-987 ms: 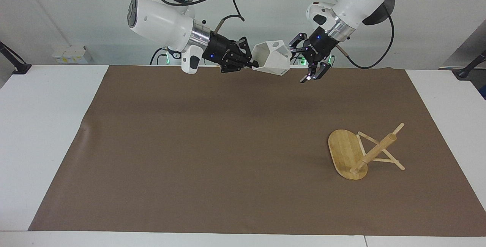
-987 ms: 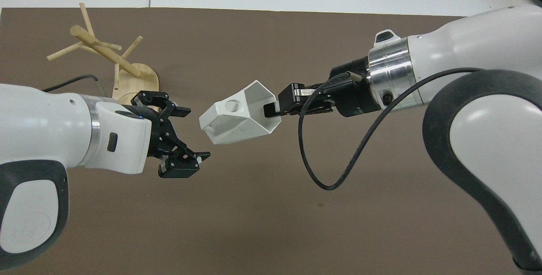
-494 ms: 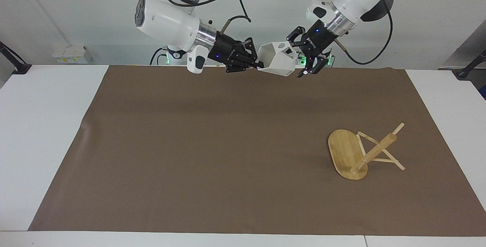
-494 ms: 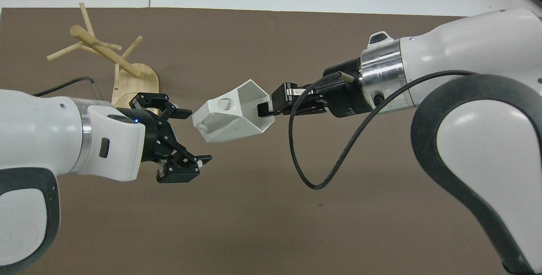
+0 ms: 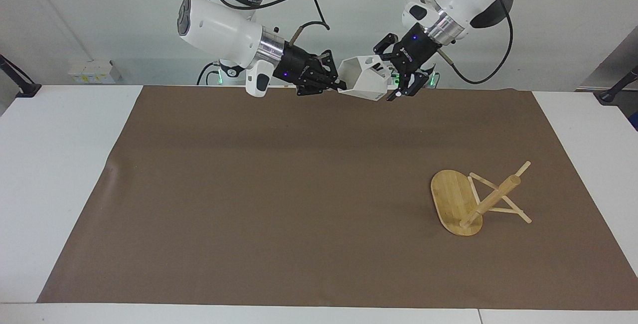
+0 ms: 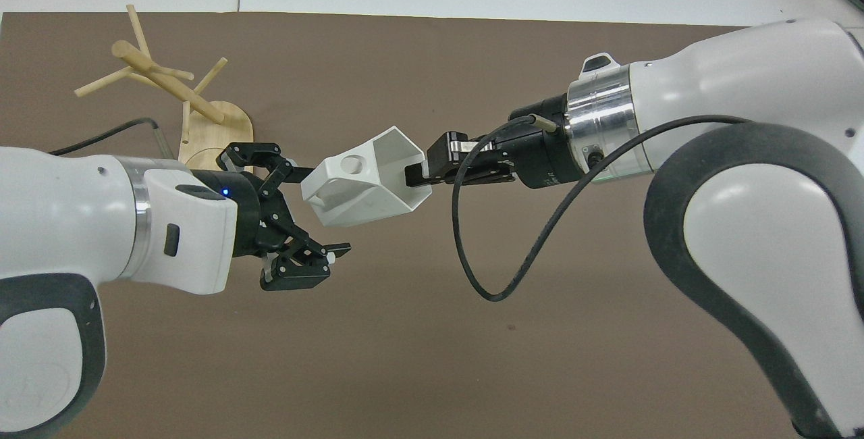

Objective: Hang cup on rack
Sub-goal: 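Close the left gripper on the cup's far end beside the right gripper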

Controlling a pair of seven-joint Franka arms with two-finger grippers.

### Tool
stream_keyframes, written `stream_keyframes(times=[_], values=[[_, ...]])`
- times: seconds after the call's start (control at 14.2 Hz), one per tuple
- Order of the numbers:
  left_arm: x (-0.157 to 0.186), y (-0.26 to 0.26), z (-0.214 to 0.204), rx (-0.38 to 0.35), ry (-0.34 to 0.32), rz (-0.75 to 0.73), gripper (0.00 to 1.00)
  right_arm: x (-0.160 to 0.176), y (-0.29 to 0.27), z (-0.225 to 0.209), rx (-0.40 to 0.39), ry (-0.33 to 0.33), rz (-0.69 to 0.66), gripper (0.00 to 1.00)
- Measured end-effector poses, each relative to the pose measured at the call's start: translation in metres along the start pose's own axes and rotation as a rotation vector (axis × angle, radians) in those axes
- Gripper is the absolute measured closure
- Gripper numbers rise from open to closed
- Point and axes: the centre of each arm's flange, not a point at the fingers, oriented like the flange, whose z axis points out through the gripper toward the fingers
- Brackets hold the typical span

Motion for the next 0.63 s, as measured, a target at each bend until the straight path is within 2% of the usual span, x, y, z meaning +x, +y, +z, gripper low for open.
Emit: stream_keyframes(times=[0.63], values=[[0.012, 0.01, 0.004, 0.015, 0.023, 0.062, 0.0, -0.001, 0.001, 0.002, -0.001, -0.006, 0.003, 0.97]])
